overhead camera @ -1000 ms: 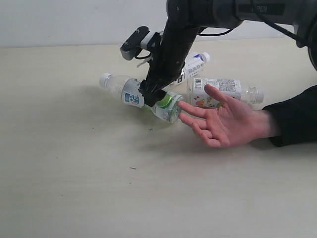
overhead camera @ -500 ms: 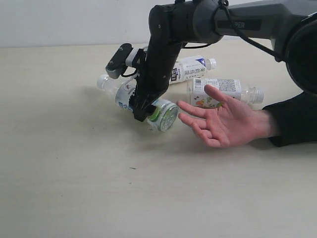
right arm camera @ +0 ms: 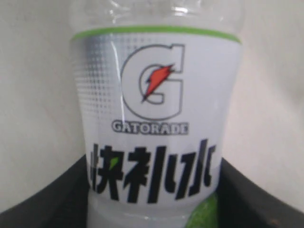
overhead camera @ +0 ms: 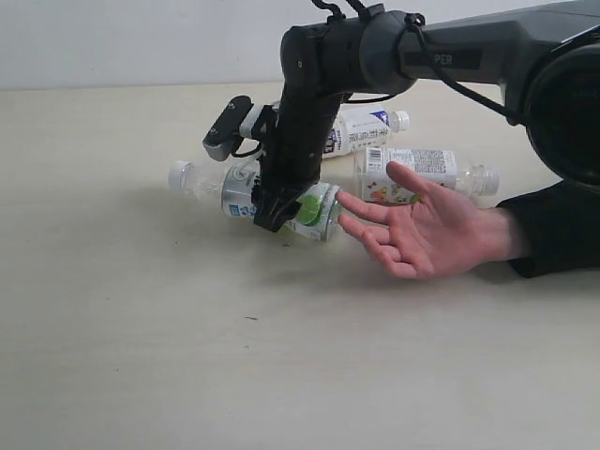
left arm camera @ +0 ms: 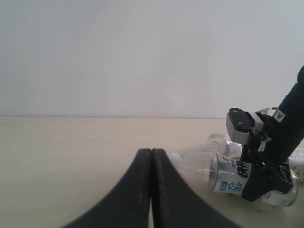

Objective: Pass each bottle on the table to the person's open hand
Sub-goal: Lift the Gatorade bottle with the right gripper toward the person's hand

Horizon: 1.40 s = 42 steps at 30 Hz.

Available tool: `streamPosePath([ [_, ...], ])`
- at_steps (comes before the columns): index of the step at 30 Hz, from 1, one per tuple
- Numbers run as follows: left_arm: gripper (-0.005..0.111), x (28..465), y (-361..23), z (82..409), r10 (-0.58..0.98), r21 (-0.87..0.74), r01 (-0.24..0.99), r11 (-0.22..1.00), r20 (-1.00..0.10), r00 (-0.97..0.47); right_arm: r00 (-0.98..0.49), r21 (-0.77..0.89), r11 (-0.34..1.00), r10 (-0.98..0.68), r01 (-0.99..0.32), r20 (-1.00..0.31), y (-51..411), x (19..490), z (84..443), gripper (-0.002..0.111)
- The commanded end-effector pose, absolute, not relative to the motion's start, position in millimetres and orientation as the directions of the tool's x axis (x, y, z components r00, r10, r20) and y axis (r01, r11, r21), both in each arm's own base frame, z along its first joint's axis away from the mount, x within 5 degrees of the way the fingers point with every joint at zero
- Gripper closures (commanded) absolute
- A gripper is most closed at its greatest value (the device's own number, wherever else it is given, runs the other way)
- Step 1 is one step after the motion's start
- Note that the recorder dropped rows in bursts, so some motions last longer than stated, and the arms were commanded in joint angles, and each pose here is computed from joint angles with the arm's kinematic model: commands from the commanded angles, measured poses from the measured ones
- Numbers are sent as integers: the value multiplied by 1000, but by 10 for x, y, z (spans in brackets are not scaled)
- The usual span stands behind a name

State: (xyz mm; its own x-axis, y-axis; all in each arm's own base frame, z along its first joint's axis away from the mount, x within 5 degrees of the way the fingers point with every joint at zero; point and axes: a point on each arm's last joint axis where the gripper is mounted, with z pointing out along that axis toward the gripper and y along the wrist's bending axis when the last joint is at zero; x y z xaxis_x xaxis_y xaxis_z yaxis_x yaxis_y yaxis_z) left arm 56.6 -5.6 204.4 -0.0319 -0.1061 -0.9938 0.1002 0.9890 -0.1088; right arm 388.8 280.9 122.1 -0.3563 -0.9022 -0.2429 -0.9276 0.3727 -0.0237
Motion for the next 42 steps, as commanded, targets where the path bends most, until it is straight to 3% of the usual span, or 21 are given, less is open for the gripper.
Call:
streamPosePath([
  [1,106,562,-54,2042,-105,-107,100,989,-994,-22,-367,-5,383,-889,-924,-274,2839,3879,1312,101],
  [2,106,562,-54,2042,-105,-107,100,989,-994,-22,-366,-7,384,-887,-923,-280,2840,3878,1341,108],
  [9,106,562,-54,2042,-105,-107,100,989,-994,-22,-365,-26,399,-861,-917,-354,2846,3856,1728,108],
  [21,106,562,-54,2042,-105,-107,100,989,-994,-22,-425,-68,508,-780,-859,-460,2655,3639,2730,108],
  [34,106,562,-54,2042,-105,-107,100,989,-994,-22,-658,7,715,-639,-699,-399,1837,3503,3330,108],
  [42,106,562,-54,2042,-105,-107,100,989,-994,-22,-767,26,833,-496,-552,-408,1146,2951,3475,108],
])
